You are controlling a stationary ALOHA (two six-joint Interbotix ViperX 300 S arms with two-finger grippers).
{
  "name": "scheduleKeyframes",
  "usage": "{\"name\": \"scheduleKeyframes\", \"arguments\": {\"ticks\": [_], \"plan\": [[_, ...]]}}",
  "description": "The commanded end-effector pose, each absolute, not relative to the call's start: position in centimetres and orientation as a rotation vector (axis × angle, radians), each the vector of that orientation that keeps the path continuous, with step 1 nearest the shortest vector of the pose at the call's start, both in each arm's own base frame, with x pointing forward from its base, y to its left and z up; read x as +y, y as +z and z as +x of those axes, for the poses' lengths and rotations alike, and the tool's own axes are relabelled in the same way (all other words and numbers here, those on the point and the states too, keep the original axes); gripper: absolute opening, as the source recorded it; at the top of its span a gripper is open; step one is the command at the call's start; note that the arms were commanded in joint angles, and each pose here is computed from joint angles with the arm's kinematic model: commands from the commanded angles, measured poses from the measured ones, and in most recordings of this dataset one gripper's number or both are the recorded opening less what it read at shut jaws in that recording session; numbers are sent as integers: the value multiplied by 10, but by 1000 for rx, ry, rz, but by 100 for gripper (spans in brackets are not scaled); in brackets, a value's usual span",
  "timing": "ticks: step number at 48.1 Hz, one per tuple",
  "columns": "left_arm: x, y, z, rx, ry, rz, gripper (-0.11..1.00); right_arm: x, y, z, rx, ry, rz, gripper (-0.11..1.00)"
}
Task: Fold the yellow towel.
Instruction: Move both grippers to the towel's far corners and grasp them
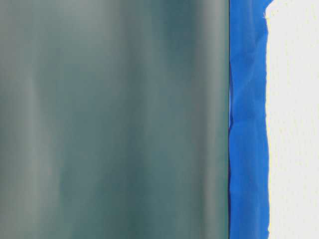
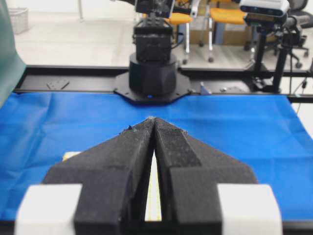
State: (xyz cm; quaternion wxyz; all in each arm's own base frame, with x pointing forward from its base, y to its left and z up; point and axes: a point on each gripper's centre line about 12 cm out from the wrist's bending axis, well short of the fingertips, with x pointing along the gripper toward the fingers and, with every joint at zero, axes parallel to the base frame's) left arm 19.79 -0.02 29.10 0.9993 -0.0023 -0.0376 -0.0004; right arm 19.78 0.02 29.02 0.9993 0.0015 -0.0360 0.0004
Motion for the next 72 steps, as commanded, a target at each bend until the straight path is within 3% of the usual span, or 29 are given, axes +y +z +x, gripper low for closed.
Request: {"name": "scheduleKeyframes", "arguments": {"ticks": [1, 15, 30, 34, 42, 46, 52, 62, 72], "plan": [[2, 294, 201, -55, 16, -29, 0, -3, 299, 202, -85, -16, 16, 0], [30, 281, 205, 13, 150, 11, 0, -46, 274, 214, 82, -218, 73, 0], [79, 223, 229, 265, 331, -15, 3, -109, 212, 231, 359, -460, 167, 3], [90, 205, 234, 319, 366, -30, 20, -122, 195, 237, 426, -494, 189, 23], [103, 172, 245, 408, 394, -48, 70, -140, 164, 248, 539, -532, 226, 73], [112, 157, 245, 443, 421, -60, 87, -147, 147, 252, 591, -546, 242, 70], [122, 131, 247, 497, 449, -77, 81, -154, 122, 255, 662, -560, 266, 62], [127, 96, 252, 566, 455, -92, 80, -157, 98, 260, 701, -566, 283, 62], [131, 76, 250, 619, 470, -111, 72, -156, 89, 258, 728, -571, 300, 61]]}}
